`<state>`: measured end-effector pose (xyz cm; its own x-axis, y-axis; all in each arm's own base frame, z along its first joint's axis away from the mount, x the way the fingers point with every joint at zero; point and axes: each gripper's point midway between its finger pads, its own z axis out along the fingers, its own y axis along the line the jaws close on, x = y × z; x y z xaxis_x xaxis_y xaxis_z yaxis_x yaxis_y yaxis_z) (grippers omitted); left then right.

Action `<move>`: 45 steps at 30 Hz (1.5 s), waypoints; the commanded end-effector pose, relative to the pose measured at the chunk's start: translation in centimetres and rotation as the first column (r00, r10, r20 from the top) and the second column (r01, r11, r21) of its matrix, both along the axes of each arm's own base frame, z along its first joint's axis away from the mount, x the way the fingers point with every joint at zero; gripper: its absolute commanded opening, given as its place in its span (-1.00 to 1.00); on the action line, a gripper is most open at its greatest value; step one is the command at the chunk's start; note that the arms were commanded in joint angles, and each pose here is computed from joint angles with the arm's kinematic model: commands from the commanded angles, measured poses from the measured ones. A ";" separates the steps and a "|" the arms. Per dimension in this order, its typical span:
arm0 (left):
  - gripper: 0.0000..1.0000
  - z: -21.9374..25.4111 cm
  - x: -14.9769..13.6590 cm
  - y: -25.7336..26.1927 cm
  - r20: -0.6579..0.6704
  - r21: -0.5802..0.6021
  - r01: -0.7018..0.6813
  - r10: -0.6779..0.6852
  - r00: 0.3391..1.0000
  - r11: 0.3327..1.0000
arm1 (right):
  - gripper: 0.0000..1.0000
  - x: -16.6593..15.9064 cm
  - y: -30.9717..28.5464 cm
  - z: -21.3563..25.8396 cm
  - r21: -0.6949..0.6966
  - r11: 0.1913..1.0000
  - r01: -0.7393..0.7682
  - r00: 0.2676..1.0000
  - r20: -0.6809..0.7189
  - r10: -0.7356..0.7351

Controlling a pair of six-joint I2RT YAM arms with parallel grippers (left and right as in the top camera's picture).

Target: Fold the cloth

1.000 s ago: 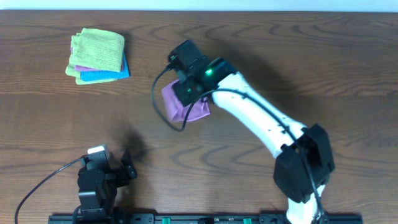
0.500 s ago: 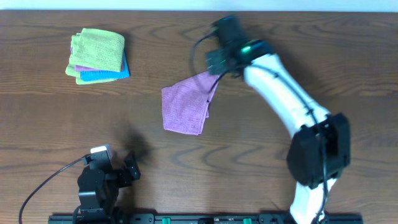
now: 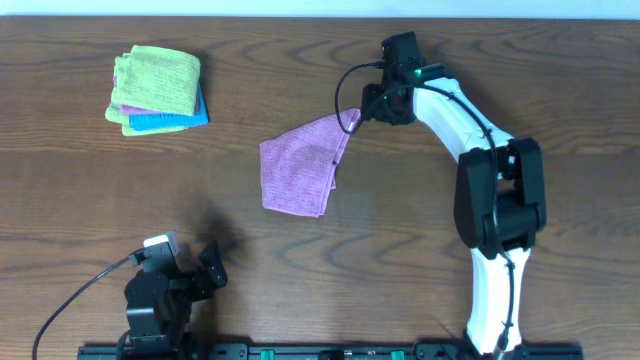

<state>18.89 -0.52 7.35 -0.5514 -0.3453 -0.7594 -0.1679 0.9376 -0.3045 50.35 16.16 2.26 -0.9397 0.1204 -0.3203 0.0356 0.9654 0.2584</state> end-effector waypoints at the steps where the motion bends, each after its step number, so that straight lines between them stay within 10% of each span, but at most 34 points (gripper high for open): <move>1: 0.91 -0.5 -0.1 -0.1 -0.011 -0.008 0.000 0.000 1.000 1.000 | 0.11 -0.2 1.3 -1.4 0.052 0.998 0.036 0.999 -0.036 -0.034; 25: 0.90 -0.5 -0.1 -0.1 -0.011 -0.007 0.000 0.000 1.000 1.000 | -0.07 -0.7 6.2 -2.8 0.196 0.981 0.011 0.998 -0.064 0.002; 33: 0.90 -0.5 -0.1 -0.1 -0.011 -0.007 0.000 0.000 1.000 1.000 | -0.98 0.1 5.6 -2.9 0.149 0.989 0.020 1.000 -0.025 -0.017; 45: 0.91 -0.5 -0.1 -0.1 -0.048 -0.255 -0.179 0.172 0.984 0.950 | -0.98 -2.6 0.3 11.1 0.005 0.999 -0.054 0.992 0.113 0.053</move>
<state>18.89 -0.57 7.36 -0.5227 -0.4754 -0.7076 -0.2424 0.8787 -0.4113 47.49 17.46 6.61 -0.9513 0.1277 -0.2805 0.0418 0.9552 0.2931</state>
